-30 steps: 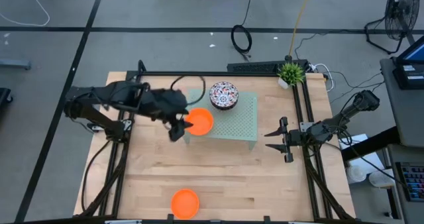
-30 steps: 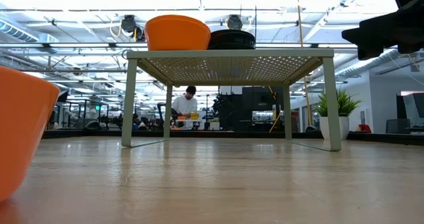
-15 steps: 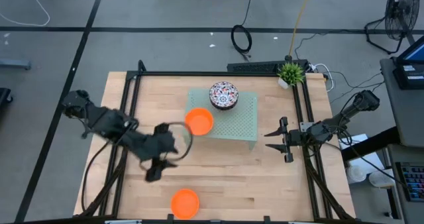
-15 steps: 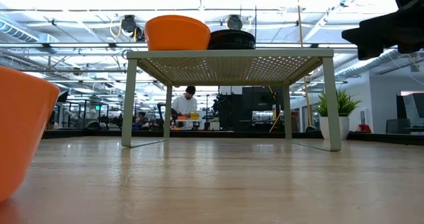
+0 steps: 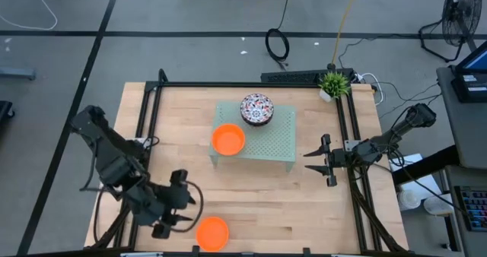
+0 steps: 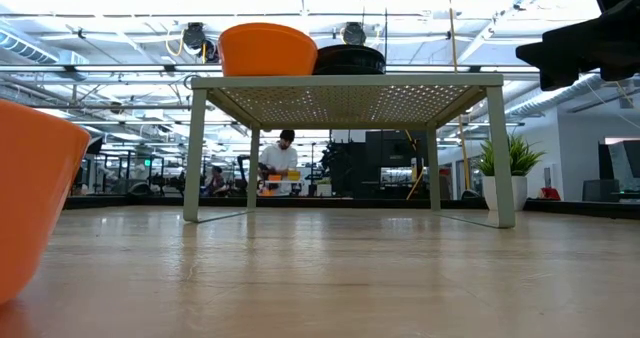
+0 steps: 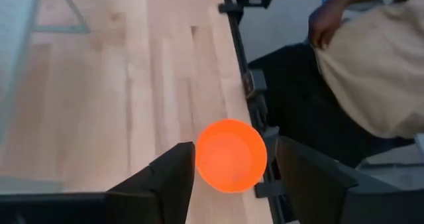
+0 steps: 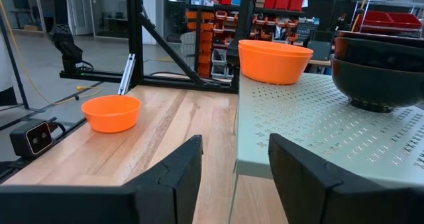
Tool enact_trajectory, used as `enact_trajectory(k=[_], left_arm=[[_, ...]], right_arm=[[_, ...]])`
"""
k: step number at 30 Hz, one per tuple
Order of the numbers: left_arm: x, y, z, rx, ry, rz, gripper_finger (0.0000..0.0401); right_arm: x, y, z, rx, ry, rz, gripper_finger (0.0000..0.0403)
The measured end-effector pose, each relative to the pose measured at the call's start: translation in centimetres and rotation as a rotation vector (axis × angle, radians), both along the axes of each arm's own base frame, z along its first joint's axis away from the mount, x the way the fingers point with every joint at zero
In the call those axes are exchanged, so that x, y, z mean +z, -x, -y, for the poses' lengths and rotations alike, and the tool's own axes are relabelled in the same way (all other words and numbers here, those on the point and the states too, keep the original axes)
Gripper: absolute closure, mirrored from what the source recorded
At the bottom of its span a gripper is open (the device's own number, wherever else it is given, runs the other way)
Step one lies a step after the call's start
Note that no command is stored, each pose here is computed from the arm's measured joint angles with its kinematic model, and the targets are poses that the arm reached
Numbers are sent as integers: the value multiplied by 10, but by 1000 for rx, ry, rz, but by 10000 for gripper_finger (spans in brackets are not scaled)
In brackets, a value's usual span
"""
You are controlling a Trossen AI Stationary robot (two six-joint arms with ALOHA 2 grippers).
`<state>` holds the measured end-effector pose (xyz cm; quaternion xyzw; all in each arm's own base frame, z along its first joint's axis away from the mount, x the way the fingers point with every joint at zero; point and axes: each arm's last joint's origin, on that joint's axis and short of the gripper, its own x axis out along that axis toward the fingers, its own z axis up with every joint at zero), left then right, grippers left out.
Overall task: Pick & Place Mini bowls
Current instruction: Stack the orange bowl on top of the orange bowls on the shelf
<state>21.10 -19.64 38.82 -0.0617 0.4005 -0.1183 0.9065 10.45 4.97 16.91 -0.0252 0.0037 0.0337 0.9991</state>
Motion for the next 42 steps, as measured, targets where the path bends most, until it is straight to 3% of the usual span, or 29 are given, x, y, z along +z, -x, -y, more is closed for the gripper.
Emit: enact_trajectory(k=[16,30,37,42], left_arm=[[-106,-9,19,37,81,-13,195],[-189,2,7,46,150,50,192],[-207,8,0,68,136,87,192],[-219,-1,8,29,103,143,192]], right_arm=[[0,0,0,0,0,0,242],[0,0,0,0,0,0,242],[0,0,0,0,0,0,242],[0,0,0,0,0,0,242]])
